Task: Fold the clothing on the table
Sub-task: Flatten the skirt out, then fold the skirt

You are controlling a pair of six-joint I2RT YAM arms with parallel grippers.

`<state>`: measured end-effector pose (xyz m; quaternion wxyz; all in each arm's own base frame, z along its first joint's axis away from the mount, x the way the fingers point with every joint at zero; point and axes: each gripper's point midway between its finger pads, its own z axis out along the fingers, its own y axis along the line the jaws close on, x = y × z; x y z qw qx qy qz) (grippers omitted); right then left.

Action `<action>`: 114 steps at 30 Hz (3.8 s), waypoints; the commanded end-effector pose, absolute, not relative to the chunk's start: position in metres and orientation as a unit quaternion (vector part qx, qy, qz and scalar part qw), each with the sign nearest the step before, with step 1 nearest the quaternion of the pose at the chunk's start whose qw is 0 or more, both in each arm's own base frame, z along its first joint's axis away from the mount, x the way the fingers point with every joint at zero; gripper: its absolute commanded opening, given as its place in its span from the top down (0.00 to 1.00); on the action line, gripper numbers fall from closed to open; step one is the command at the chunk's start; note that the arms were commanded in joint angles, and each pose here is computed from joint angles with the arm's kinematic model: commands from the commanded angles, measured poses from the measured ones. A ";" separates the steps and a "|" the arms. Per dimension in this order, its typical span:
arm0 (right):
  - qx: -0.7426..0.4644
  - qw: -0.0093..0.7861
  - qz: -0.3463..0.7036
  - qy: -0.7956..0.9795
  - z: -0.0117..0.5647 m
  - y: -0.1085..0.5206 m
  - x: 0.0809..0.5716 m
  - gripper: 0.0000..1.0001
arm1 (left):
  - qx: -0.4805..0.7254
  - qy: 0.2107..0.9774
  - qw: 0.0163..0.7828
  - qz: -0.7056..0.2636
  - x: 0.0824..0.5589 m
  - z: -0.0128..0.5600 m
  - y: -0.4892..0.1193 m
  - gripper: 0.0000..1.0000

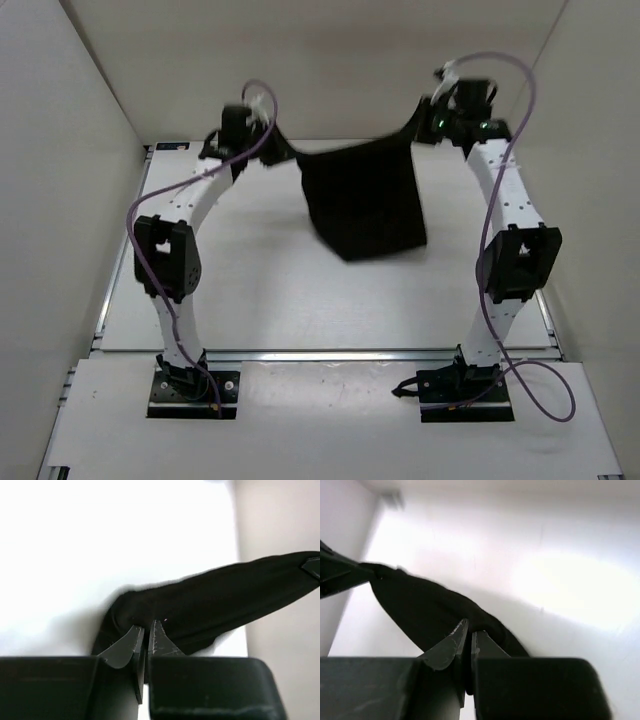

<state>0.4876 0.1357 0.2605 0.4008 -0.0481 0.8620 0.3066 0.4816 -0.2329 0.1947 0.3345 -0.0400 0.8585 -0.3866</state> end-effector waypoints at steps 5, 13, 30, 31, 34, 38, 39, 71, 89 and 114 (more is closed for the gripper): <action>-0.089 0.646 0.233 0.722 0.469 0.077 0.466 1.00 | 0.034 0.695 0.609 -0.382 0.484 0.475 -0.215 1.00; -0.067 0.495 0.182 0.847 0.231 0.099 0.358 0.99 | 0.007 0.767 0.544 -0.341 0.375 0.314 -0.191 1.00; 0.003 0.286 0.357 0.889 0.119 0.168 0.194 1.00 | -0.031 0.880 0.320 -0.350 0.201 0.138 -0.170 1.00; -0.002 0.293 0.355 0.888 0.123 0.170 0.200 1.00 | -0.030 0.874 0.332 -0.354 0.209 0.146 -0.172 1.00; -0.008 0.278 0.334 0.901 0.114 0.172 0.219 1.00 | -0.028 0.880 0.319 -0.351 0.233 0.140 -0.184 1.00; 0.007 0.257 0.321 0.912 0.098 0.168 0.231 1.00 | -0.016 0.898 0.302 -0.318 0.261 0.125 -0.190 1.00; 0.011 0.253 0.319 0.913 0.097 0.167 0.232 1.00 | -0.009 0.904 0.292 -0.311 0.265 0.117 -0.193 1.00; -0.048 0.243 0.364 0.898 0.103 0.195 0.208 1.00 | 0.012 0.892 0.271 -0.362 0.262 0.136 -0.214 1.00; -0.049 0.279 0.329 0.901 0.086 0.191 0.317 1.00 | 0.013 0.899 0.210 -0.384 0.329 0.085 -0.266 1.00; 0.051 0.217 0.267 0.938 0.061 0.148 0.193 0.22 | 0.065 0.909 0.263 -0.316 0.297 0.115 -0.209 0.23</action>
